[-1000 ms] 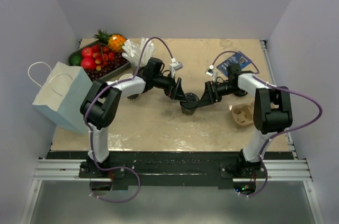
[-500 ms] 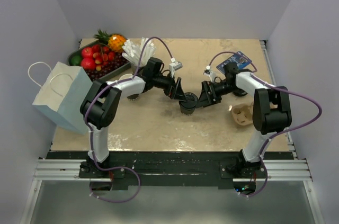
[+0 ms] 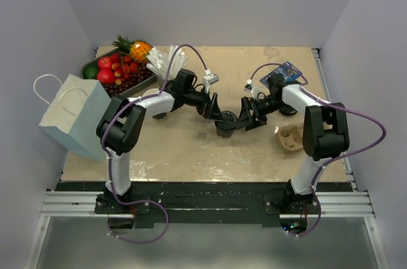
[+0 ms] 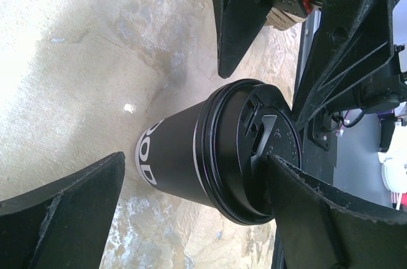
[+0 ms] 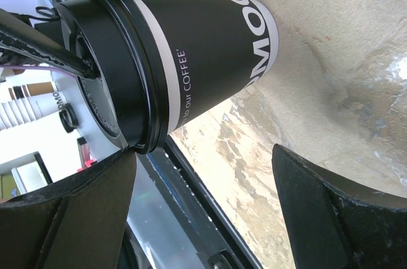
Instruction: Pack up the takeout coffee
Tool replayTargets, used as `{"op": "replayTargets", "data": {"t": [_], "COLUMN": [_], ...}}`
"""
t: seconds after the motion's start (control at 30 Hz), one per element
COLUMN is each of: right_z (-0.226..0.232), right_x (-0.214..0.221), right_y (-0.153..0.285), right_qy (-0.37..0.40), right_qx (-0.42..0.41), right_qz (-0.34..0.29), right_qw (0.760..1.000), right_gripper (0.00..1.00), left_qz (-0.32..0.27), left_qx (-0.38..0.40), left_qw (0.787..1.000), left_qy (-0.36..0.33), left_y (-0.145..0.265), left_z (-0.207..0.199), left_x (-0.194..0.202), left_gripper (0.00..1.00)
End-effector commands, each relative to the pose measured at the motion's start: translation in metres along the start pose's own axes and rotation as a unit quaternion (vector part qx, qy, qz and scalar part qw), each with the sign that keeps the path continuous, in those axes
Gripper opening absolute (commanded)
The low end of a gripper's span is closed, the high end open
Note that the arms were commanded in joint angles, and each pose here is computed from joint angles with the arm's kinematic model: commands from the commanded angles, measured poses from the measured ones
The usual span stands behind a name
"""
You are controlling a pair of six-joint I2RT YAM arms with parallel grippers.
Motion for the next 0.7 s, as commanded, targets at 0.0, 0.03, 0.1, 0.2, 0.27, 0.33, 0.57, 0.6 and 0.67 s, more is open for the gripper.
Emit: {"op": "replayTargets", "data": {"t": [0.0, 0.03, 0.1, 0.2, 0.27, 0.33, 0.57, 0.6, 0.67], "right_z": [-0.069, -0.069, -0.066, -0.063, -0.063, -0.062, -0.056, -0.057, -0.056], "right_x": [-0.012, -0.011, -0.013, -0.019, -0.020, -0.023, -0.028, -0.027, -0.028], "right_y": [0.001, 0.001, 0.008, 0.016, 0.017, 0.023, 0.036, 0.036, 0.039], "right_qy": [0.054, 0.058, 0.072, 0.087, 0.092, 0.103, 0.136, 0.135, 0.132], "right_qx": [0.209, 0.211, 0.219, 0.235, 0.239, 0.251, 0.284, 0.285, 0.294], "right_qz": [-0.013, -0.014, -0.024, -0.044, -0.043, -0.051, -0.065, -0.064, -0.068], "right_qw": [0.976, 0.976, 0.973, 0.967, 0.966, 0.961, 0.947, 0.947, 0.944], "right_gripper": [0.85, 0.85, 0.85, 0.85, 0.84, 0.84, 0.84, 0.84, 0.84], "left_qz": [0.017, 0.017, 0.015, 0.015, 0.015, 0.015, 0.011, 0.010, 0.009], "left_qx": [-0.043, -0.044, -0.043, -0.045, -0.044, -0.043, -0.043, -0.043, -0.043], "left_qw": [0.999, 0.999, 0.999, 0.999, 0.999, 0.999, 0.999, 0.999, 0.999], "left_qy": [0.007, 0.008, 0.005, 0.003, 0.004, 0.006, -0.001, -0.001, -0.002], "left_y": [-0.006, -0.006, -0.006, -0.005, -0.005, -0.005, -0.005, -0.005, -0.004], "left_z": [0.021, 0.022, 0.021, 0.021, 0.022, 0.021, 0.020, 0.019, 0.019], "left_x": [0.015, 0.015, 0.013, 0.012, 0.013, 0.013, 0.008, 0.008, 0.007], "left_gripper": [0.95, 0.95, 0.95, 0.95, 0.95, 0.95, 0.95, 0.95, 0.95]}}
Point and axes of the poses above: each gripper's point midway between its finger pads, its own y axis back along the fingers, its own z axis along the line the jaws close on, x = y × z, the point moved 4 cm from there along y, back along the fingers, and after that the axes turned 9 degrees about -y, right-handed, at the moved point
